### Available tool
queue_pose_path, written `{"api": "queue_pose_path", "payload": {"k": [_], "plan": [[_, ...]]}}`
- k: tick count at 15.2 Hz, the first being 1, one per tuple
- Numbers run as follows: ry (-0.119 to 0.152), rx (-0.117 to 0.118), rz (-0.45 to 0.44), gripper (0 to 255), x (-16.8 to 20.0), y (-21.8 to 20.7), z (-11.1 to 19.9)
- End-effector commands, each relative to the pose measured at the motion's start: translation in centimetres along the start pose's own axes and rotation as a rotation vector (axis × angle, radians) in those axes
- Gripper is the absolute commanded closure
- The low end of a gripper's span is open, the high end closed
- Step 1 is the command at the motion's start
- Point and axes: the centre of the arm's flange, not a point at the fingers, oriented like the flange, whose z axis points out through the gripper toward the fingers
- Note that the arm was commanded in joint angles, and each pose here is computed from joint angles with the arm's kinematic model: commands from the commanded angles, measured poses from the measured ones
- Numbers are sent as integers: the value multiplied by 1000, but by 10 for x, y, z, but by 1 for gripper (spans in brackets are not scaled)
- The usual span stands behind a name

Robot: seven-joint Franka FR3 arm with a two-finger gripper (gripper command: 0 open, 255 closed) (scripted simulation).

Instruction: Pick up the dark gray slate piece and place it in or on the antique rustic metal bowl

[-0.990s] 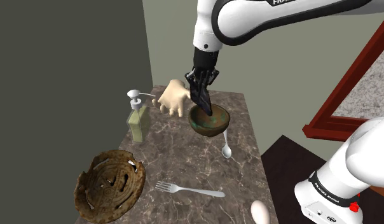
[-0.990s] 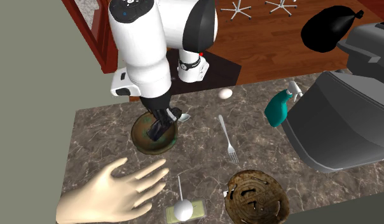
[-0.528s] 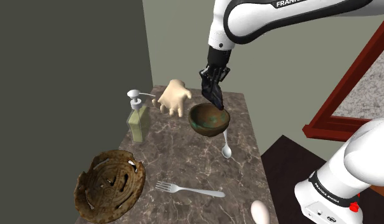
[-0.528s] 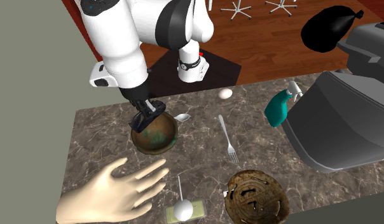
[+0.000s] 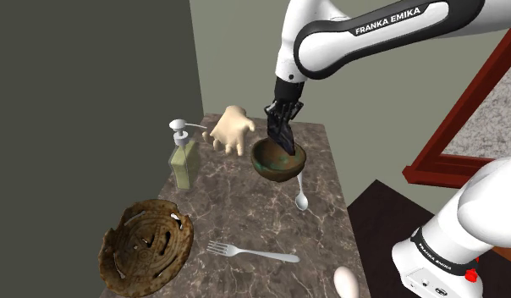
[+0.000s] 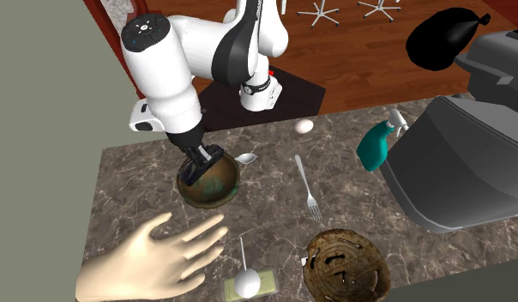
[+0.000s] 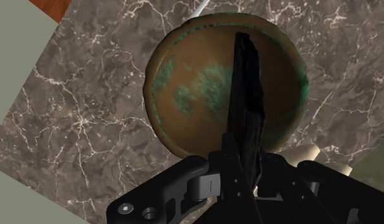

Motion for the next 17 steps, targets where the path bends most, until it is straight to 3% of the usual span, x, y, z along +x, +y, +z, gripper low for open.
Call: {"api": "queue_pose_path", "payload": {"k": [1,5,13,14,17], "plan": [[1,0,0,255,-1,1,10],[1,0,0,255,-2,2,32],[1,0,0,255,-2,2,32],[1,0,0,0,-2,2,32],[1,0,0,0,-2,2,32]]}}
